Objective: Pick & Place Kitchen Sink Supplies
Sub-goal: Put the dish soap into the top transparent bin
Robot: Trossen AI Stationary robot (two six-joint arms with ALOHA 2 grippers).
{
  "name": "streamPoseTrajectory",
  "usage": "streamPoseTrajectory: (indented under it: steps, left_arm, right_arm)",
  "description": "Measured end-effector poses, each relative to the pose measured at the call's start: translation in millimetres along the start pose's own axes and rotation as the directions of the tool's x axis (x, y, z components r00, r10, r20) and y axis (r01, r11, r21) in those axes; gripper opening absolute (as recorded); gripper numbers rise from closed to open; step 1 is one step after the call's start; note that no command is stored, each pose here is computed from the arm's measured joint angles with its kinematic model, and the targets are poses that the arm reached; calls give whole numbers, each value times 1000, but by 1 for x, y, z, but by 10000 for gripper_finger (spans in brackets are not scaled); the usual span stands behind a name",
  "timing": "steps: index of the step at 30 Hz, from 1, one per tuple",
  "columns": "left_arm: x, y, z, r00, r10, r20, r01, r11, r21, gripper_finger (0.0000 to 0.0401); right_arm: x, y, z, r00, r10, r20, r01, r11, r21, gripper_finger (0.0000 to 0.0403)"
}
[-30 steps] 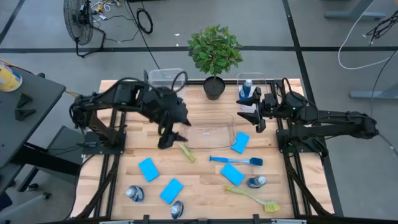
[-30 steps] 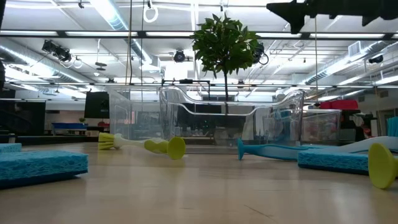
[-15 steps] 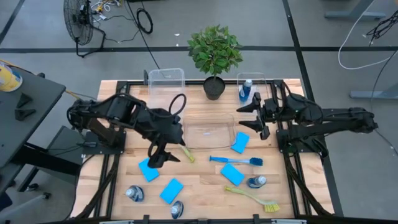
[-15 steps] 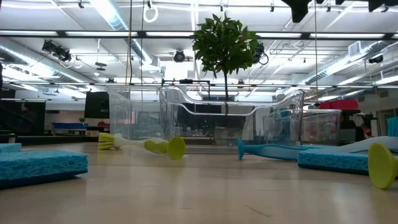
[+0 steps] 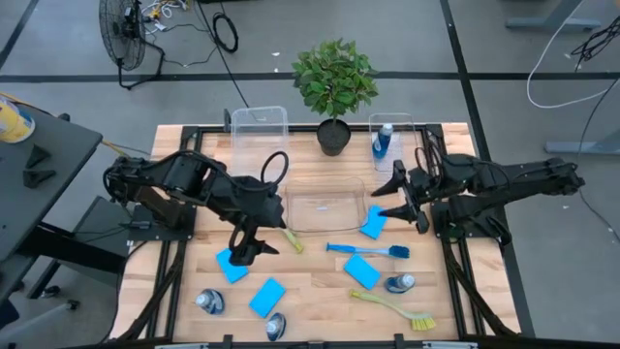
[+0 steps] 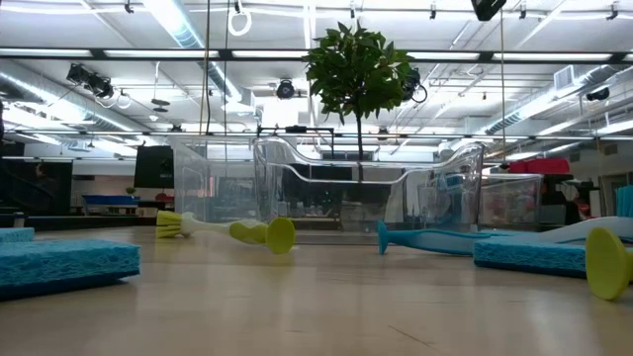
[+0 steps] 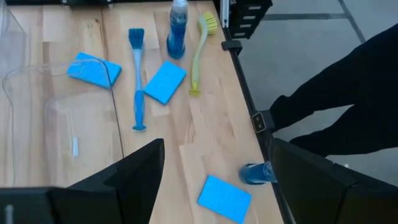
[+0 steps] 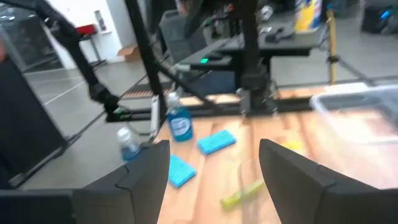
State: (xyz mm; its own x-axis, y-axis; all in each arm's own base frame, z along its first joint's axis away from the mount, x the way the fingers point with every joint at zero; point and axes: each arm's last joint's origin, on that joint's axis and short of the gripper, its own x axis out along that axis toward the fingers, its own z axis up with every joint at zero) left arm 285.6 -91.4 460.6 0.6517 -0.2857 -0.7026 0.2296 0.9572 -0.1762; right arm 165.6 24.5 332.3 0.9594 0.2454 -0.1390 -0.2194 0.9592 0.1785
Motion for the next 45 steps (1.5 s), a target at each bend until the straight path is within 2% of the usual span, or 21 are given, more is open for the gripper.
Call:
streamPoseTrajectory:
  steps: [11,16,24,27,33,45]
  left_arm:
    - [0,-5,-5,999,1,-44,0,1000,11,293]
    - [1,-17,-9,998,-26,-64,28,999,31,293]
    - [1,-41,-15,993,-80,-81,77,996,-42,293]
    - [3,-53,-18,992,-91,-91,91,996,4,293]
    - [19,-72,-23,989,-73,-126,94,981,168,293]
    - [70,-106,-35,957,-113,-268,202,921,334,293]
  right_arm:
    - [24,17,-16,988,91,-126,-82,994,77,249]
    - [36,20,-24,978,106,-179,-92,992,87,249]
    - [45,20,-30,971,103,-215,-86,992,89,249]
    - [46,20,-31,972,95,-215,-78,993,87,249]
    - [46,19,-30,977,55,-206,-39,996,79,249]
    - [46,16,-30,981,-26,-194,41,996,74,249]
